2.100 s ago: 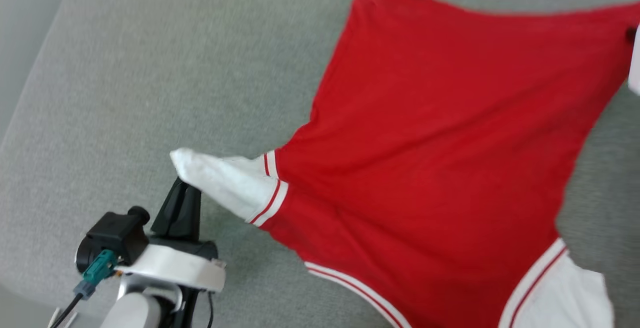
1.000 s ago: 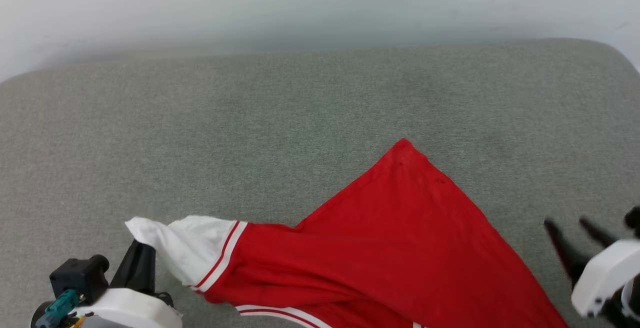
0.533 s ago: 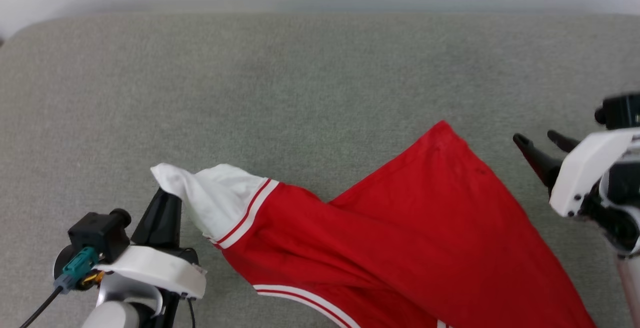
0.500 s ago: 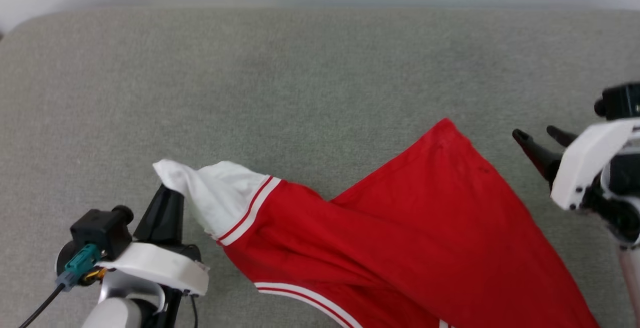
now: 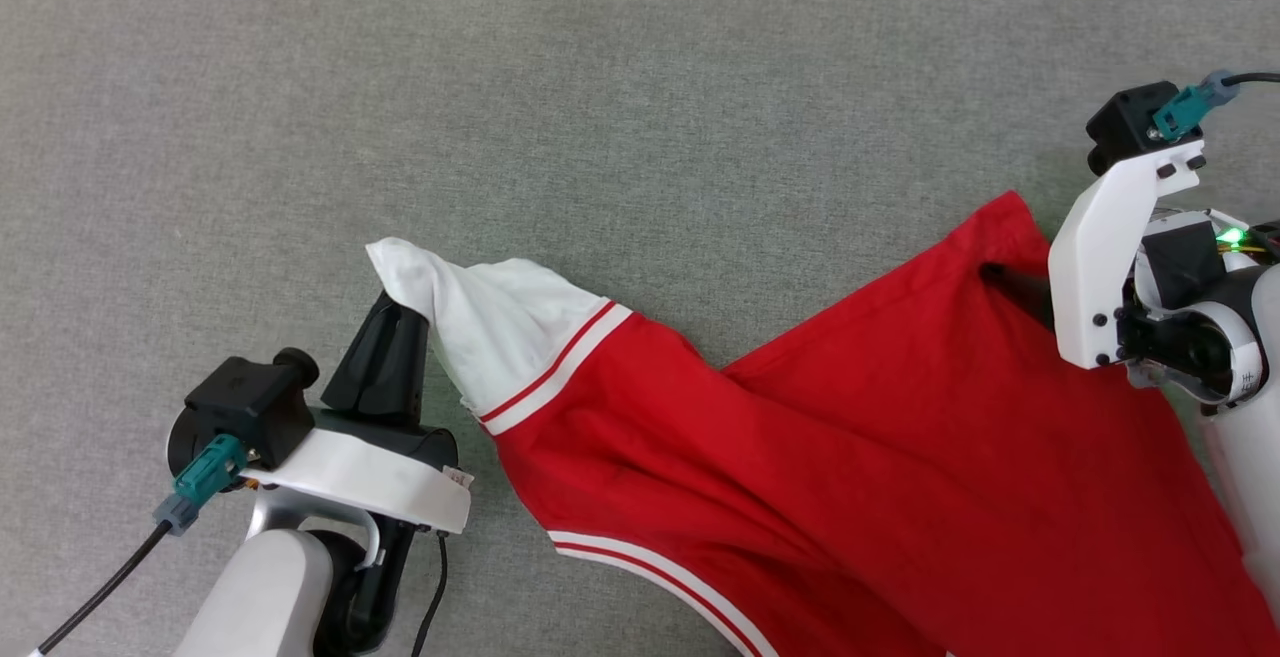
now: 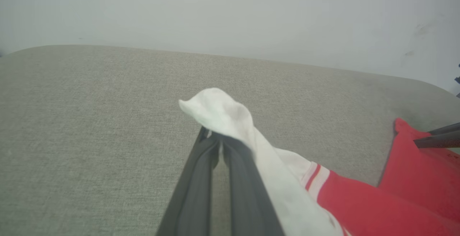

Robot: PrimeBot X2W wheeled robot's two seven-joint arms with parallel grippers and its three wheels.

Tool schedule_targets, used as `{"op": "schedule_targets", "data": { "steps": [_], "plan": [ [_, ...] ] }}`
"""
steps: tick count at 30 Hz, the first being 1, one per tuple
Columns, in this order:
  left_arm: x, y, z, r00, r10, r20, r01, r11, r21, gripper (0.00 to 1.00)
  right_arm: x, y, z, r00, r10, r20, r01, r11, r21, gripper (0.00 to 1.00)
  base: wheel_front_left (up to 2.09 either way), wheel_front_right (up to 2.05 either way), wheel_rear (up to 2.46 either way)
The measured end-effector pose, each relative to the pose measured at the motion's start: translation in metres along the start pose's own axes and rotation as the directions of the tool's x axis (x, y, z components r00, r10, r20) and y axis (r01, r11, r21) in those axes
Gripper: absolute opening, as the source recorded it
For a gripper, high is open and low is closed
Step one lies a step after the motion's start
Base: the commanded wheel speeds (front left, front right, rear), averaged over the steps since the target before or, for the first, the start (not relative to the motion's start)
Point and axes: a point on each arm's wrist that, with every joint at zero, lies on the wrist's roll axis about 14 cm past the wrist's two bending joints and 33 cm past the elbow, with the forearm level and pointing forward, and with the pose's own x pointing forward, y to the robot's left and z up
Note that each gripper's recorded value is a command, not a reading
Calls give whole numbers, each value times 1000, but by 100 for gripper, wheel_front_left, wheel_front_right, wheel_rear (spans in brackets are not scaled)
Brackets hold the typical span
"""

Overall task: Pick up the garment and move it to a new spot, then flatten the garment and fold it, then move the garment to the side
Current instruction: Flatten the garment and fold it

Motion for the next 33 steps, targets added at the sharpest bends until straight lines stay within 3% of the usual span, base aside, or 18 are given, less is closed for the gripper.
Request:
{"op": "schedule_targets", "data": {
  "steps": [1,2,3,4,11,14,19,23,25,33],
  "plan": [
    [0,2,-2,1000,7,-4,-7,1000,0,0,4,1,-1,1000,6,-10,-6,1000,-3,100,0,0,0],
    [-1,5,-4,1000,13,-10,-13,1000,0,0,6,2,-2,1000,7,-24,-7,1000,-11,58,0,0,0],
    [-2,6,-7,1000,18,-16,-18,1000,0,0,7,2,-2,1000,9,-28,-9,1000,-19,24,0,0,0],
    [-2,7,-7,1000,21,-16,-21,1000,1,0,7,3,-1,1000,14,-23,-14,1000,-17,0,0,0,0],
    [-7,8,4,1000,22,8,-22,1000,11,0,-5,9,8,999,15,49,-13,999,-46,0,0,0,0],
    [-11,11,16,999,17,31,-18,999,35,0,-21,9,21,991,0,135,8,998,-60,0,0,0,0],
    [-9,15,62,990,8,138,-19,997,76,0,-65,-1,56,932,-57,358,86,994,-64,0,0,0,0],
    [-1,5,109,967,-28,254,4,996,93,0,-104,-2,81,838,-82,540,118,992,-32,0,0,0,0],
    [4,1,135,945,-42,323,11,995,97,0,-127,-2,95,765,-94,636,132,991,-12,0,0,0,0],
    [30,-36,234,820,-140,556,88,989,118,0,-220,-2,150,397,-111,911,144,988,58,0,0,0,0]
  ]
}}
